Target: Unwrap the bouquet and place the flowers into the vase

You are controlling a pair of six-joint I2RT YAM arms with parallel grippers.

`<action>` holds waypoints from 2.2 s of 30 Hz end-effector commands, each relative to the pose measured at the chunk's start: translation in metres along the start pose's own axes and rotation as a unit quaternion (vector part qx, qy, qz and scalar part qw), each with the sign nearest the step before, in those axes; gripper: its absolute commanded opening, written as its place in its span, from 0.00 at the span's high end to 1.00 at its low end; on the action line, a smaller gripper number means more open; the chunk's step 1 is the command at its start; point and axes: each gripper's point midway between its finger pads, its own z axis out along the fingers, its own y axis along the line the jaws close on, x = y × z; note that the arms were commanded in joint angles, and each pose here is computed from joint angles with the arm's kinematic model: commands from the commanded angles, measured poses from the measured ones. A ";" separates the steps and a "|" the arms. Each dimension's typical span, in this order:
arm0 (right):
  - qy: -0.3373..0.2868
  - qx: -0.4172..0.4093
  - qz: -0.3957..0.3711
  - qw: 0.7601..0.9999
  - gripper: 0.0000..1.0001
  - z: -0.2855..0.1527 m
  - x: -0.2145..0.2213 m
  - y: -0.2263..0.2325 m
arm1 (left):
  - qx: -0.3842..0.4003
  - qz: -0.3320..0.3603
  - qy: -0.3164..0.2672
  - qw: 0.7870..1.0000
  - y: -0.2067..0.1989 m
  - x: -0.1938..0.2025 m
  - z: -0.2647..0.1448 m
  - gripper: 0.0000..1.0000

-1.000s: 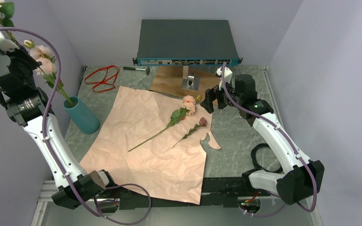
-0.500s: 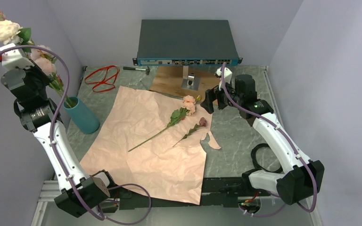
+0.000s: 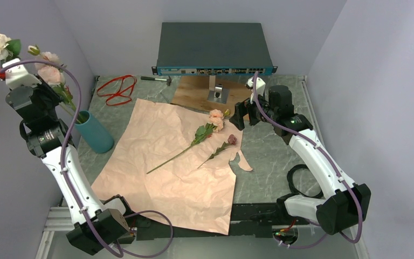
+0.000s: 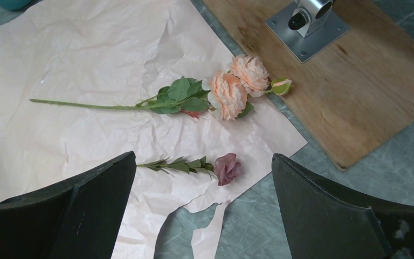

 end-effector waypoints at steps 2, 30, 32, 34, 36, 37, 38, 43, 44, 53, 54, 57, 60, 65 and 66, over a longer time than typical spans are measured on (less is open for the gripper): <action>-0.027 -0.005 -0.014 1.000 0.00 -0.005 -0.016 0.003 | -0.003 -0.011 0.094 0.996 0.003 0.050 -0.007 0.61; -0.025 -0.012 -0.008 1.000 0.00 -0.005 -0.010 0.006 | 0.260 0.059 0.219 0.938 -0.072 0.095 -0.094 0.38; -0.024 -0.012 -0.007 1.000 0.00 -0.005 -0.010 0.006 | 0.299 0.063 0.247 0.920 -0.080 0.109 -0.102 0.37; -0.023 -0.010 -0.005 1.000 0.00 -0.005 -0.009 0.006 | 0.335 0.072 0.270 0.900 -0.088 0.120 -0.110 0.35; -0.023 -0.009 -0.006 1.000 0.00 -0.006 -0.008 0.006 | 0.365 0.085 0.290 0.881 -0.095 0.131 -0.116 0.33; -0.023 -0.008 -0.006 1.000 0.00 -0.007 -0.007 0.006 | 0.379 0.094 0.298 0.871 -0.100 0.136 -0.120 0.32; -0.022 -0.007 -0.007 1.000 0.00 -0.008 -0.006 0.006 | 0.393 0.105 0.307 0.860 -0.105 0.142 -0.123 0.31; -0.023 0.000 -0.007 1.000 0.00 -0.012 0.000 0.005 | 0.458 0.200 0.345 0.795 -0.137 0.177 -0.142 0.32; -0.023 0.002 -0.008 1.000 0.00 -0.013 0.001 0.005 | 0.470 0.219 0.352 0.779 -0.145 0.184 -0.145 0.32; -0.022 0.027 -0.017 0.999 0.00 -0.027 0.014 0.002 | 0.563 0.328 0.394 0.648 -0.232 0.241 -0.172 0.34; -0.023 0.030 -0.018 0.999 0.00 -0.028 0.015 0.001 | 0.567 0.343 0.399 0.634 -0.243 0.249 -0.176 0.35; -0.024 0.041 -0.019 0.999 0.00 -0.033 0.016 0.000 | 0.566 0.374 0.435 0.592 -0.273 0.273 -0.194 0.34; -0.027 0.051 -0.017 0.998 0.00 -0.038 0.017 -0.003 | 0.562 0.376 0.482 0.556 -0.298 0.295 -0.214 0.34; -0.034 0.063 -0.015 0.997 0.00 -0.047 0.018 -0.005 | 0.550 0.413 0.492 0.533 -0.338 0.326 -0.231 0.35; -0.035 0.065 -0.014 0.997 0.00 -0.049 0.018 -0.005 | 0.544 0.417 0.491 0.537 -0.345 0.332 -0.229 0.36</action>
